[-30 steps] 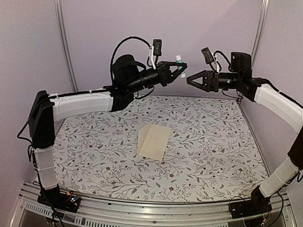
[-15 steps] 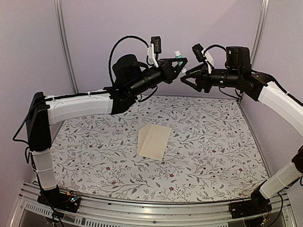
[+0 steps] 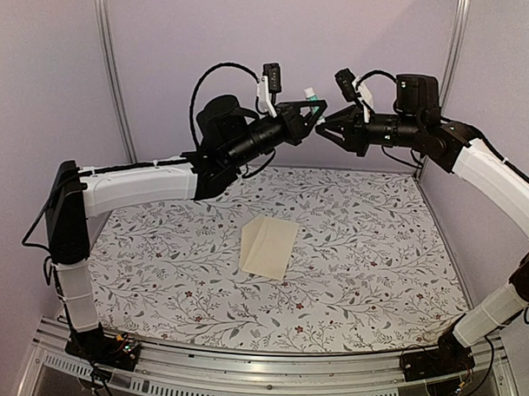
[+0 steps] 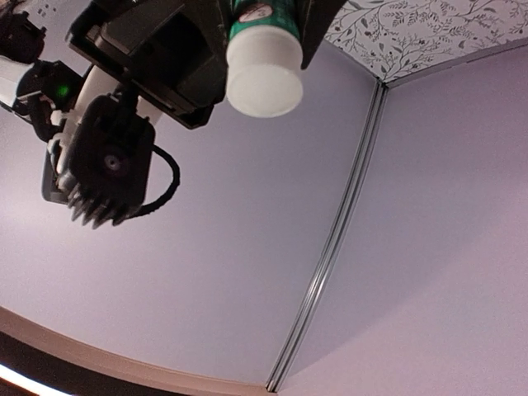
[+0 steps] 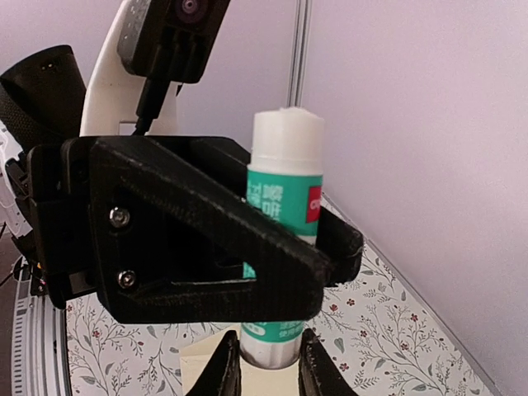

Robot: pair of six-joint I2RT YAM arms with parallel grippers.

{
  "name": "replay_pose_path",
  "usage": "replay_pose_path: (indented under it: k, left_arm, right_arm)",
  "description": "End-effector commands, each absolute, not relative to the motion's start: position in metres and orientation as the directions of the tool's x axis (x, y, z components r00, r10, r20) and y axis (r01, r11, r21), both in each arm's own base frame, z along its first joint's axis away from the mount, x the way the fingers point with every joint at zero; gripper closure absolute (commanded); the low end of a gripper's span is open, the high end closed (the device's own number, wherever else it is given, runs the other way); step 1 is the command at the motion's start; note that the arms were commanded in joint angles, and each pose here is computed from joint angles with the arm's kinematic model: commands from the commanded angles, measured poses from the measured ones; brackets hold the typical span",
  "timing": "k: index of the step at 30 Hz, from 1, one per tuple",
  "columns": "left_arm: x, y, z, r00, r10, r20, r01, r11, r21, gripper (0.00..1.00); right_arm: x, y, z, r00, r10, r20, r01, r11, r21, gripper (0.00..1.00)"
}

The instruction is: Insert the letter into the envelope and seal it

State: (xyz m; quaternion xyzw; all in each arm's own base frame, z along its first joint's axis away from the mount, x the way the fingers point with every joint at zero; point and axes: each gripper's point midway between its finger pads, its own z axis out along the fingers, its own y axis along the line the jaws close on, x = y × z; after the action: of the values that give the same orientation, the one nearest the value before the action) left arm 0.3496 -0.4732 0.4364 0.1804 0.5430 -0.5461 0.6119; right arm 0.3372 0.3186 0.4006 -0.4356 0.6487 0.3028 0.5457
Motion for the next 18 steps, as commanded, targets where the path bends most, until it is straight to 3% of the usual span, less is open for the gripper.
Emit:
replay_pose_path:
  k: [1, 10, 16, 18]
  left_arm:
    - [0.341, -0.479, 0.438, -0.193, -0.477, -0.858, 0.876, 0.31, -0.369, 1.0]
    - [0.343, -0.491, 0.424, -0.239, -0.443, -0.864, 0.876, 0.286, -0.389, 1.0]
    - [0.336, -0.5, 0.42, -0.255, -0.395, -0.883, 0.917, 0.189, -0.35, 1.0]
    - [0.331, -0.499, 0.42, -0.255, -0.376, -0.891, 0.939, 0.123, -0.321, 1.0]
  right_arm:
    - [0.335, 0.323, 0.407, -0.022, -0.222, -0.975, -0.905, 0.419, -0.075, 0.81]
    - [0.317, 0.33, 0.429, -0.012, -0.156, -0.988, -0.947, 0.318, -0.039, 0.92]
    - [0.284, 0.321, 0.444, -0.048, -0.062, -0.997, -0.999, -0.014, 0.049, 0.93]
    - [0.273, 0.311, 0.444, -0.153, -0.042, -0.987, -0.97, -0.182, 0.158, 0.92]
